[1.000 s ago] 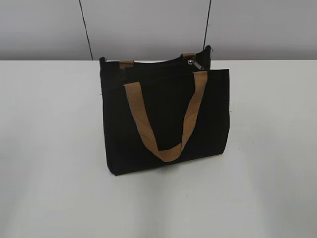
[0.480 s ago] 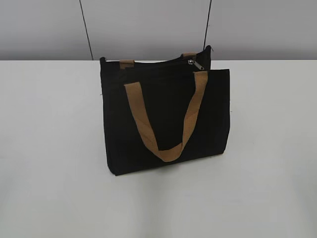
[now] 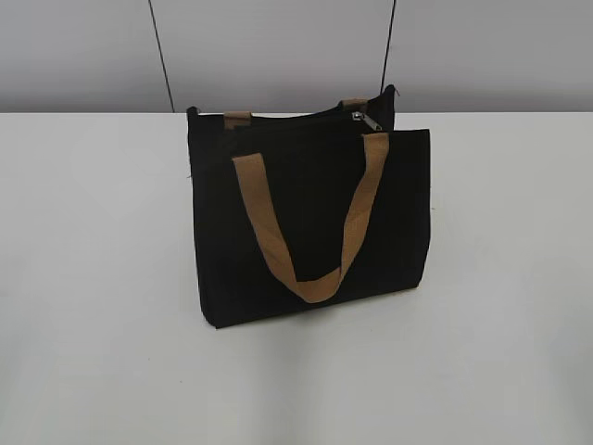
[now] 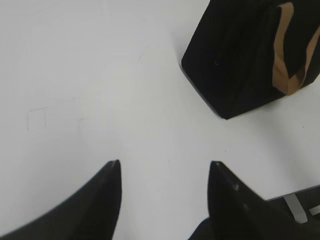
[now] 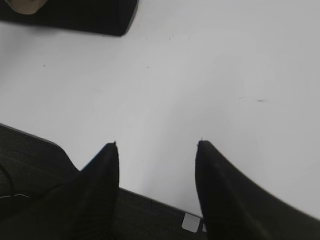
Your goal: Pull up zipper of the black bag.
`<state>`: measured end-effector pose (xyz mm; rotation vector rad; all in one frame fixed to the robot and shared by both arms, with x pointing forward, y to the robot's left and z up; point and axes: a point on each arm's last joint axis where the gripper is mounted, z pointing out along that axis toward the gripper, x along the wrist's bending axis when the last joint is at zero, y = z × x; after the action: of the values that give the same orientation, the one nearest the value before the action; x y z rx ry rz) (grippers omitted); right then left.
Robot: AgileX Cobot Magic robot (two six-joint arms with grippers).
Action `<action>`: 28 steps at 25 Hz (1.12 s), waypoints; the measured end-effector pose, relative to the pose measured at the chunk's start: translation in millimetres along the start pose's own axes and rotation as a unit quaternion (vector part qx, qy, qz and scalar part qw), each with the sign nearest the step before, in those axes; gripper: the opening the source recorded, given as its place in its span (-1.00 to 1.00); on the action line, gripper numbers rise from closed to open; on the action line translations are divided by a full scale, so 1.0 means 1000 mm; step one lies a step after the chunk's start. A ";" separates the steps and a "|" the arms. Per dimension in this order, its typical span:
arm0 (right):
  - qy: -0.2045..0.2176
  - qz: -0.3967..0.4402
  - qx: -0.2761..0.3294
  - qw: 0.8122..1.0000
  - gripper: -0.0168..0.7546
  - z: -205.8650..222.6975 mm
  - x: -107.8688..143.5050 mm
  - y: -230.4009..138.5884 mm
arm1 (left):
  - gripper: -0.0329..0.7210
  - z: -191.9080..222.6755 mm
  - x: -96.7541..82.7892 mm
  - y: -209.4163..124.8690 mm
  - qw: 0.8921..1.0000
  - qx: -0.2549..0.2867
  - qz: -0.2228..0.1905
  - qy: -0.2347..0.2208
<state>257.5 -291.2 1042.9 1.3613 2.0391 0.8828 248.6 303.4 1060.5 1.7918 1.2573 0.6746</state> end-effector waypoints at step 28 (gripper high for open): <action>-0.037 0.023 -0.044 0.998 0.05 -0.011 0.000 -0.007 | -0.10 -0.016 -0.001 -0.010 0.993 -0.057 -0.053 0.089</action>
<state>245.3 -295.3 1044.4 1.3775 1.8973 0.9188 231.0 309.6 1060.4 1.5889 1.3929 0.8432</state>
